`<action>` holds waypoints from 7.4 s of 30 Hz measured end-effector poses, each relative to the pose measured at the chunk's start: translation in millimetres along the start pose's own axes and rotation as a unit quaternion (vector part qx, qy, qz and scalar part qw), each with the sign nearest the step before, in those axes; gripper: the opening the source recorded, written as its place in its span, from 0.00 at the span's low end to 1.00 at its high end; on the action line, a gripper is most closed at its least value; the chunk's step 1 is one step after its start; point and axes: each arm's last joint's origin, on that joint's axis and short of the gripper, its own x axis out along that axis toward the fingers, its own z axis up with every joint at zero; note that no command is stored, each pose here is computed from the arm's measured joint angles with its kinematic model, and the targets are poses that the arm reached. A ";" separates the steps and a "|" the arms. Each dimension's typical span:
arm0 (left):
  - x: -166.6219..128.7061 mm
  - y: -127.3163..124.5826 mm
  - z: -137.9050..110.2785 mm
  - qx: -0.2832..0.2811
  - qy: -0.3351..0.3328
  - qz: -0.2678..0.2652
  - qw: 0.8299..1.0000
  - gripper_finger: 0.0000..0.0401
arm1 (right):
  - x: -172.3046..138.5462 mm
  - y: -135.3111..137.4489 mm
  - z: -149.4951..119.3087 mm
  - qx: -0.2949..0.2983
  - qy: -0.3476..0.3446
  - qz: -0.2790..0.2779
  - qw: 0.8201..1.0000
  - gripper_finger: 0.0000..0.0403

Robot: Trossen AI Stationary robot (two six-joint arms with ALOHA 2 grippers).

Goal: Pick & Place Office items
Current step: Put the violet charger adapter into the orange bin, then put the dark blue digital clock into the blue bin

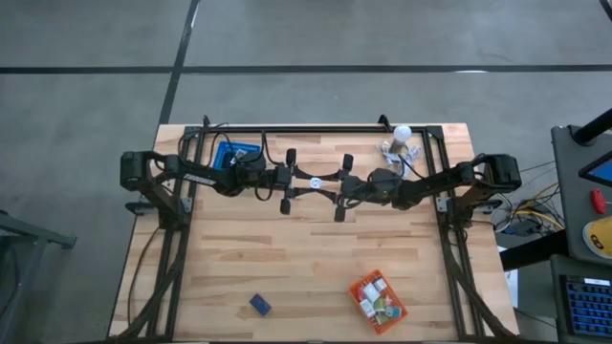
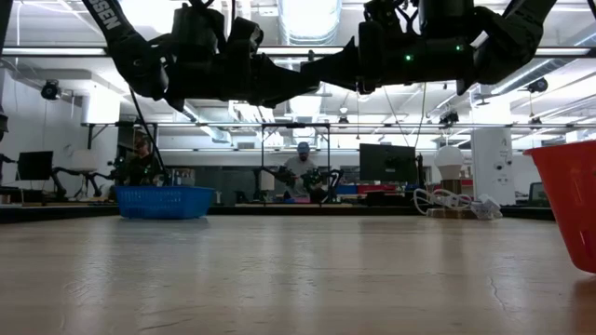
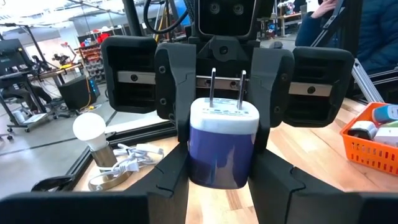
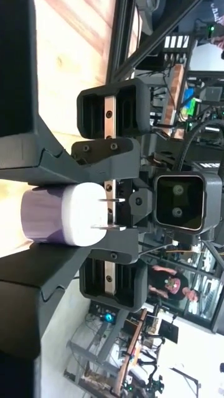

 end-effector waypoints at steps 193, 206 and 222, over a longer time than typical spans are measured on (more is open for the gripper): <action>-64.2 -229.4 50.4 -0.104 0.461 -0.210 0.856 0.84 | -232.9 37.8 -15.9 0.039 -0.077 0.182 0.980 0.56; -15.4 -275.1 28.2 0.011 0.597 -0.249 0.762 0.84 | -233.6 37.3 -15.7 0.033 -0.081 0.184 0.979 0.54; -7.1 -299.6 21.0 0.027 0.539 -0.259 0.801 0.84 | -233.2 37.1 -17.8 0.029 -0.069 0.173 0.982 0.54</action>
